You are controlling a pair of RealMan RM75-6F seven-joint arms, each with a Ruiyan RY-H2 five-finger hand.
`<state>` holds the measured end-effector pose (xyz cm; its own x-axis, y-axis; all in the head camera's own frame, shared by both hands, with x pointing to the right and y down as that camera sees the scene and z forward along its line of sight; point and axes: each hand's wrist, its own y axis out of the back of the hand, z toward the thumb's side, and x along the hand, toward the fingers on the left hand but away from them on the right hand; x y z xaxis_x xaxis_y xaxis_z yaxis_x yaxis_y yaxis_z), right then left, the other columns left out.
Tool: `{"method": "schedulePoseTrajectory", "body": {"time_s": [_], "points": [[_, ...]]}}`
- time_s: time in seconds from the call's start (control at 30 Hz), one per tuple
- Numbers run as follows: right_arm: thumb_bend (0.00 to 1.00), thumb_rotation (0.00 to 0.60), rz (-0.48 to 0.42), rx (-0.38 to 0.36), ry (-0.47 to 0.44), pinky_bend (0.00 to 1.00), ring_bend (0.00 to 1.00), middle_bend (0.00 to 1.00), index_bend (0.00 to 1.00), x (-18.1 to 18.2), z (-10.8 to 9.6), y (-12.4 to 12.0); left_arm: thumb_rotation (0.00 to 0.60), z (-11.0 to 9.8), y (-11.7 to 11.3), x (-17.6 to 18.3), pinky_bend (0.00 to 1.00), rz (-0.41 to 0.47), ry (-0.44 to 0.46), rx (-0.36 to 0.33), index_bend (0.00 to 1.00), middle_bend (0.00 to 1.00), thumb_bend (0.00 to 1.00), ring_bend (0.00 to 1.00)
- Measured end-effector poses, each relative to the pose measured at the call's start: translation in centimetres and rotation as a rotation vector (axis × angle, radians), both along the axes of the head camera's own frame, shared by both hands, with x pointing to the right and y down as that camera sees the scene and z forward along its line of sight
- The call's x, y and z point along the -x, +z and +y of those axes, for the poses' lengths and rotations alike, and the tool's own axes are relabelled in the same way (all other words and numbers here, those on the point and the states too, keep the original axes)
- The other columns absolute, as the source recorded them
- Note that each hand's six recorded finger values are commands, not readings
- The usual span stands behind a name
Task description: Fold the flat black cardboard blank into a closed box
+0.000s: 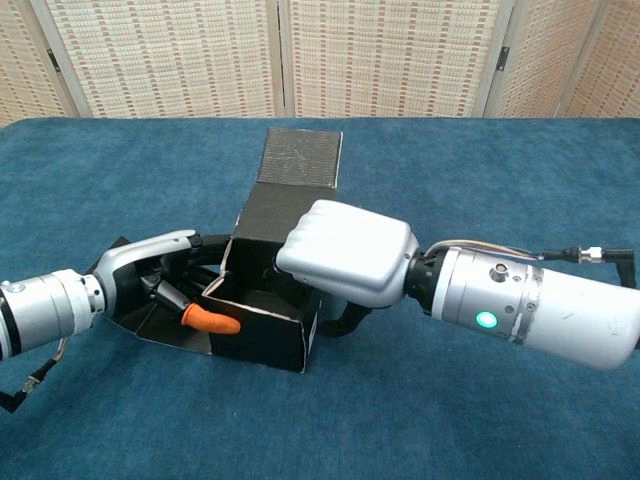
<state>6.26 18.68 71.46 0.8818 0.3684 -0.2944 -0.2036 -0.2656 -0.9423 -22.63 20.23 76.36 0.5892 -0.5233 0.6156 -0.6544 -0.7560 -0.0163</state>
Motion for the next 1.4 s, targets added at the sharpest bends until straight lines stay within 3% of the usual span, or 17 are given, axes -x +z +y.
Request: {"method": "schedulePoseTrajectory", "body": {"time_s": [0.13, 0.33, 0.57, 0.63, 0.7, 0.87, 0.97, 1.17, 1.3, 1.4], "points": [[0.17, 0.600, 0.008, -0.004, -0.009, 1.00, 0.84, 0.90, 1.00, 0.0, -0.1, 0.1, 0.600, 0.0, 0.1, 0.1, 0.86, -0.004, -0.002, 0.002, 0.35, 0.36, 0.17, 0.62], [0.21, 0.600, 0.026, -0.006, -0.021, 1.00, 0.85, 0.99, 1.00, -0.2, -0.1, 0.3, 0.600, 0.0, 0.1, 0.3, 0.86, -0.009, -0.003, 0.002, 0.35, 0.36, 0.17, 0.62], [0.22, 0.600, 0.031, -0.012, -0.019, 1.00, 0.85, 1.00, 1.00, -0.6, -0.3, 0.4, 0.600, 0.0, 0.2, 0.5, 0.86, -0.014, -0.012, 0.003, 0.35, 0.36, 0.17, 0.62], [0.22, 0.600, 0.030, -0.024, -0.024, 1.00, 0.84, 0.92, 1.00, -0.8, -0.4, 0.3, 0.600, 0.0, 0.2, 0.6, 0.85, -0.014, -0.022, 0.005, 0.35, 0.36, 0.17, 0.62], [0.22, 0.600, 0.026, -0.040, -0.031, 1.00, 0.83, 0.81, 0.93, -1.0, -0.5, 0.1, 0.600, -0.1, 0.2, 0.6, 0.85, -0.018, -0.026, 0.006, 0.35, 0.36, 0.17, 0.62], [0.13, 0.600, 0.045, -0.072, -0.042, 1.00, 0.81, 0.42, 0.49, -2.1, -1.1, 0.0, 0.600, -0.3, 0.2, 0.8, 0.82, -0.037, -0.035, -0.017, 0.35, 0.36, 0.17, 0.61], [0.07, 0.600, 0.061, -0.074, -0.043, 1.00, 0.79, 0.24, 0.27, -2.6, -1.4, 0.0, 0.600, -0.5, 0.1, 0.9, 0.76, -0.048, -0.048, -0.028, 0.35, 0.36, 0.17, 0.56], [0.02, 0.600, 0.078, -0.070, -0.039, 1.00, 0.77, 0.10, 0.03, -3.2, -1.9, -0.2, 0.600, -0.6, -0.3, 0.6, 0.65, -0.058, -0.063, -0.048, 0.33, 0.34, 0.17, 0.44], [0.01, 0.600, 0.053, -0.067, -0.023, 1.00, 0.75, 0.06, 0.00, -3.2, -2.3, -0.8, 0.600, -0.7, -0.8, 0.5, 0.58, -0.055, -0.068, -0.060, 0.28, 0.24, 0.17, 0.29], [0.01, 0.600, 0.010, -0.058, 0.005, 1.00, 0.75, 0.05, 0.00, -3.3, -2.9, -1.8, 0.600, -0.7, -1.4, 0.6, 0.40, -0.049, -0.072, -0.070, 0.18, 0.09, 0.17, 0.10]]}}
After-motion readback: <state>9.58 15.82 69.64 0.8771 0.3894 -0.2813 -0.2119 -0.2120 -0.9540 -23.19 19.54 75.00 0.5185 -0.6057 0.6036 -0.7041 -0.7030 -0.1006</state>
